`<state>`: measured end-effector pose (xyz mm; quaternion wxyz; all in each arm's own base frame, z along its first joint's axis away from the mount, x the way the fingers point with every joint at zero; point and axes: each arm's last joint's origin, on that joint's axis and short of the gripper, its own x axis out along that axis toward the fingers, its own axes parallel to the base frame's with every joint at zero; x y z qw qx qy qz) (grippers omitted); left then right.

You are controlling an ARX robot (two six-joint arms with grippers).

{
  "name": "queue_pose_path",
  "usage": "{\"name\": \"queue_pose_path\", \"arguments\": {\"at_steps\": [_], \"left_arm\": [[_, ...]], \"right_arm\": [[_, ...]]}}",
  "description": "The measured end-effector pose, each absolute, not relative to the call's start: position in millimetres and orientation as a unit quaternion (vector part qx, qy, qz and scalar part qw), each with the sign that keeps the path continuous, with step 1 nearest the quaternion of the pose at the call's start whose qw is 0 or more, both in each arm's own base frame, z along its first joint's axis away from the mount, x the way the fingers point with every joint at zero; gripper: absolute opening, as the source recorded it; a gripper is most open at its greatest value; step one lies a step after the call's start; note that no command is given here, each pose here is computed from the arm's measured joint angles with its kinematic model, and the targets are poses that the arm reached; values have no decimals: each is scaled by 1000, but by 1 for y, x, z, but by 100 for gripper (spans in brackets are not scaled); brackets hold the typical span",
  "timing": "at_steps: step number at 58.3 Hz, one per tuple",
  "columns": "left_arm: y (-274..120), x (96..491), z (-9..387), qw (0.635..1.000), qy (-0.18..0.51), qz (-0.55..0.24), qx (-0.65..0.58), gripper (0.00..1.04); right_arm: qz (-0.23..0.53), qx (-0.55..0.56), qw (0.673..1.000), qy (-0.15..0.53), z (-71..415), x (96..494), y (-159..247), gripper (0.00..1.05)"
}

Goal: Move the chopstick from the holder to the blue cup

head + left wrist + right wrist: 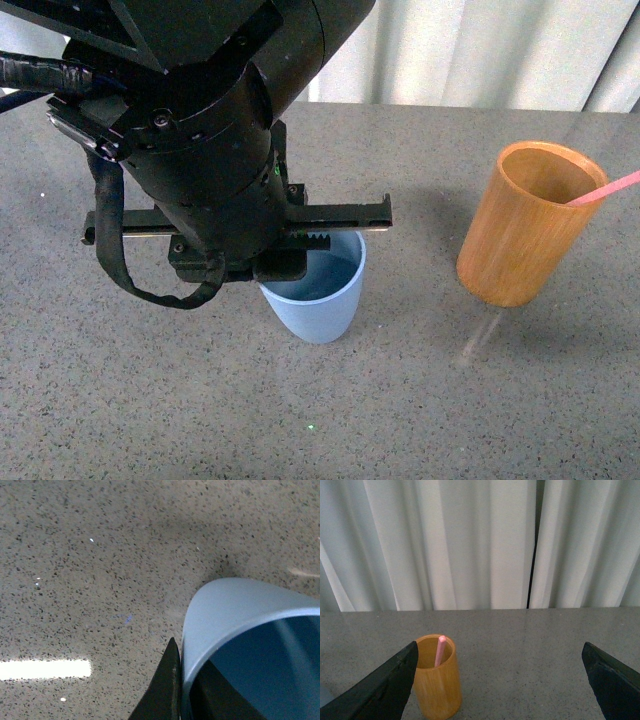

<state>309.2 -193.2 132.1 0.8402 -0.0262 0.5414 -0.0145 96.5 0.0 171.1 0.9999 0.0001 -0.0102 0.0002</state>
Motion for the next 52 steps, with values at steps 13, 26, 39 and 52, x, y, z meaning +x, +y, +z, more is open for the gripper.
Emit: {"name": "queue_pose_path", "arguments": {"at_steps": [13, 26, 39, 52], "left_arm": [[-186, 307, 144, 857, 512, -19, -57, 43], [-121, 282, 216, 926, 342, -46, -152, 89], [-31, 202, 234, 999, 15, -7, -46, 49], [-15, 170, 208, 1000, 7, -3, -10, 8]], "right_arm": [[0, 0, 1000, -10, 171, 97, 0, 95], [0, 0, 1000, -10, 171, 97, 0, 95], [0, 0, 1000, -10, 171, 97, 0, 95], [0, 0, 1000, -10, 171, 97, 0, 95]]}}
